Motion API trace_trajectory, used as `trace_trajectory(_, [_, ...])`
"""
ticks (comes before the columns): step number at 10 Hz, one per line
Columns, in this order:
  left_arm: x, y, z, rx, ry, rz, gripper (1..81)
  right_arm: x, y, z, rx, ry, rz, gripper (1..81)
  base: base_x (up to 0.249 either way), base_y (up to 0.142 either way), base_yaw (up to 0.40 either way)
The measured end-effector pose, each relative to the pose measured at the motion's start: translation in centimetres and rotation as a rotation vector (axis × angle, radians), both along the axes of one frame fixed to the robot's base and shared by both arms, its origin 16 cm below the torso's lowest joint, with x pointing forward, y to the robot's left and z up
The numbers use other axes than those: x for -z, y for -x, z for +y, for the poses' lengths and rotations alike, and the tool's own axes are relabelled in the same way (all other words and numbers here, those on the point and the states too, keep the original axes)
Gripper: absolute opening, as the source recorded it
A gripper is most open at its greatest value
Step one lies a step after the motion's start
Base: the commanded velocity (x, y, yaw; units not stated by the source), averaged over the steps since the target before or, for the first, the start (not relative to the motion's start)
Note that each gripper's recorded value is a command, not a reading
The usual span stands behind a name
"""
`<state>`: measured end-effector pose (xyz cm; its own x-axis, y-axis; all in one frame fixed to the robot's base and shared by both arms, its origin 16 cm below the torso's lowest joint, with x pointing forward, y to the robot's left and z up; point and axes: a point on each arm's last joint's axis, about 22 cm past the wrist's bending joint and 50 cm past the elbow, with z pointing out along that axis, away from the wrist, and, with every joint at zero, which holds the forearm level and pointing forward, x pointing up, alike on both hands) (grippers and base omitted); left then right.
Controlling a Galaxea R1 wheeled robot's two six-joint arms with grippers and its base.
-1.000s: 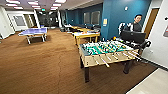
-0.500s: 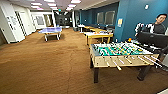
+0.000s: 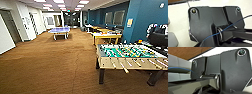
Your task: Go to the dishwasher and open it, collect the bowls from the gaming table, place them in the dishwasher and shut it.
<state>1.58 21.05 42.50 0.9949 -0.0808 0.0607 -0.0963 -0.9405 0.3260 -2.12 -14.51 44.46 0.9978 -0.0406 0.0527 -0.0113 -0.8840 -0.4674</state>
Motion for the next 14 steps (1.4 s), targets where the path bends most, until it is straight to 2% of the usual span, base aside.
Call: trace_trajectory(14, [0.00, -0.19, 0.10, -0.002, -0.001, -0.002, 81.1, -0.01, 0.80, 0.01, -0.003, 0.000, 0.010, 81.1, 0.000, 0.000, 0.000])
